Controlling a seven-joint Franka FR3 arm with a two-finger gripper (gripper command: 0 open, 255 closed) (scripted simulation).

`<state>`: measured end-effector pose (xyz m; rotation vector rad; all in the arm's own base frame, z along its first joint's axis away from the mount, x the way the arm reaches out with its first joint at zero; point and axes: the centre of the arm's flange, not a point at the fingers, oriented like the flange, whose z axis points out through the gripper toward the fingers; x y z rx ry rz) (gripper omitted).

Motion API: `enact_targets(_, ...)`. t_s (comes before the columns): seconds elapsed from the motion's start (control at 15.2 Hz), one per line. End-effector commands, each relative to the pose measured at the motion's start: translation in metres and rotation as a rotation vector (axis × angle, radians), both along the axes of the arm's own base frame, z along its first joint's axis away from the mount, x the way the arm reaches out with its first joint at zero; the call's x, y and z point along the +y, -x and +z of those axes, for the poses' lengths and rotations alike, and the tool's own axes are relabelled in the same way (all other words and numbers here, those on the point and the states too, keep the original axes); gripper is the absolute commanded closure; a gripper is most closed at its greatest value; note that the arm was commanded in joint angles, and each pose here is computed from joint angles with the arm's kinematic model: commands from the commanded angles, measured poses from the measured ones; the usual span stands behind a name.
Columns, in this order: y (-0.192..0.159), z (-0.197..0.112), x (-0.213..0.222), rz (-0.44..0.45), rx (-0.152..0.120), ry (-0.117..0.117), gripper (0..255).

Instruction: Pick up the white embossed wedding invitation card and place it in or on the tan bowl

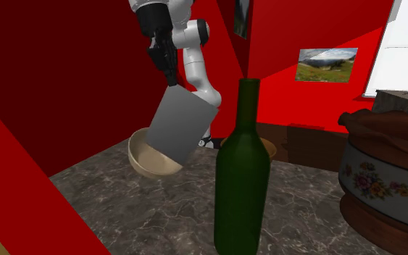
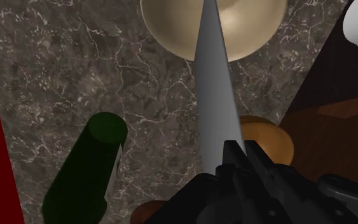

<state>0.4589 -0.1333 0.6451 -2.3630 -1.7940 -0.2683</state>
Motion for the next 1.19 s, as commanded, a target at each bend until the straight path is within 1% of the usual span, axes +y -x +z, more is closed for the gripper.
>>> enact_targets(0.0,-0.001,-0.013,0.0,0.0,0.005,0.001,255)
enact_targets(0.66,-0.001,-0.066,0.0,0.0,0.005,0.001,255)
enact_targets(1.12,-0.001,-0.066,0.0,0.0,0.005,0.001,255)
